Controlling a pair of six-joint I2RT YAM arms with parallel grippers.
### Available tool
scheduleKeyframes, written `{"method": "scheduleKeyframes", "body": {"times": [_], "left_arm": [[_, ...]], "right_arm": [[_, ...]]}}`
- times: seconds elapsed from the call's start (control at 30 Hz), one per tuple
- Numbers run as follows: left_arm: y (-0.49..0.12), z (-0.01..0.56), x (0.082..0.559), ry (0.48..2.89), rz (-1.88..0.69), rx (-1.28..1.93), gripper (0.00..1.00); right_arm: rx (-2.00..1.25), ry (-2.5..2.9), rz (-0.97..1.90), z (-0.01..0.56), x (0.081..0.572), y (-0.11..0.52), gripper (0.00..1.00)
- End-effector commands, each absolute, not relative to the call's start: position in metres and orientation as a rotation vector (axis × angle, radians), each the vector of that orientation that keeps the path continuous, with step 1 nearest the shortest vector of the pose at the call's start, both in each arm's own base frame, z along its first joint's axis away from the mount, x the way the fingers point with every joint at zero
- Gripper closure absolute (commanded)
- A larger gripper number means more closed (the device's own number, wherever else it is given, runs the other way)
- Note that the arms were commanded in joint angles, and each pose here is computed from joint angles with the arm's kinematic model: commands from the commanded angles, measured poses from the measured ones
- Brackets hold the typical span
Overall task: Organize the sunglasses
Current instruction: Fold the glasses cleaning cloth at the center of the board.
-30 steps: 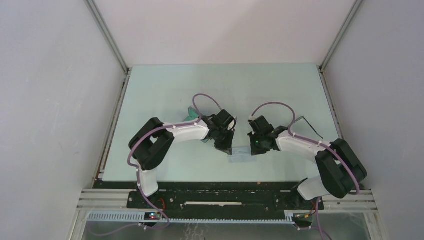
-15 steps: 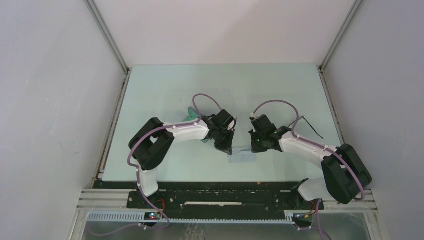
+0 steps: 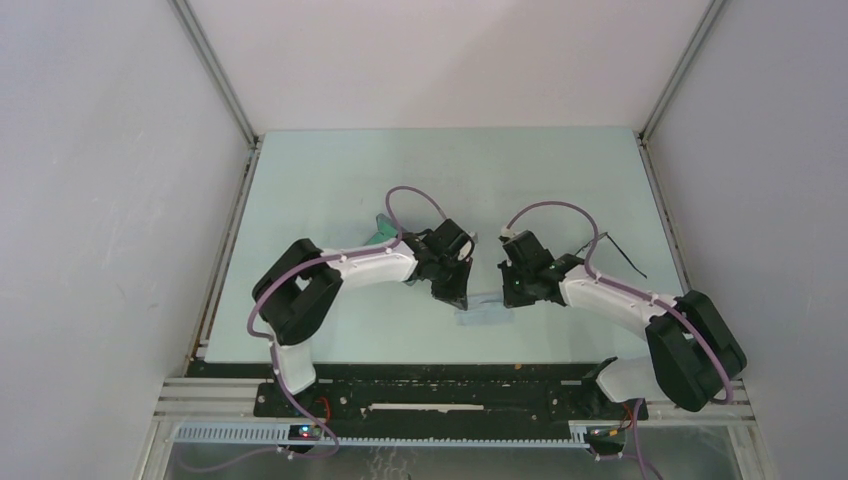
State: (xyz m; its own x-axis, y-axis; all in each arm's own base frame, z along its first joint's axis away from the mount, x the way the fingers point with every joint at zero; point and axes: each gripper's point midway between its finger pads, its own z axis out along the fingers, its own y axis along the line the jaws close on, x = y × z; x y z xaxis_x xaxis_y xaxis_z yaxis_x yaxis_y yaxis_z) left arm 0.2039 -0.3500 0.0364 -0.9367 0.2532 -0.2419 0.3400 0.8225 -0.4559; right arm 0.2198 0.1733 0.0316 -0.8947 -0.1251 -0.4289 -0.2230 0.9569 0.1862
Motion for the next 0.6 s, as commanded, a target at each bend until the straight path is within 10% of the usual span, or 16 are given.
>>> {"method": "scheduleKeyframes", "body": {"times": [0.0, 0.57], "left_arm": [[-0.349, 0.047, 0.198, 2.814, -0.778, 0.461, 1.00], [-0.348, 0.033, 0.196, 2.836, -0.748, 0.442, 1.00]], "right_arm": [[-0.236, 2.645, 0.342, 0.041, 0.220, 0.175, 1.00], [-0.245, 2.675, 0.344, 0.033, 0.207, 0.173, 1.00]]}}
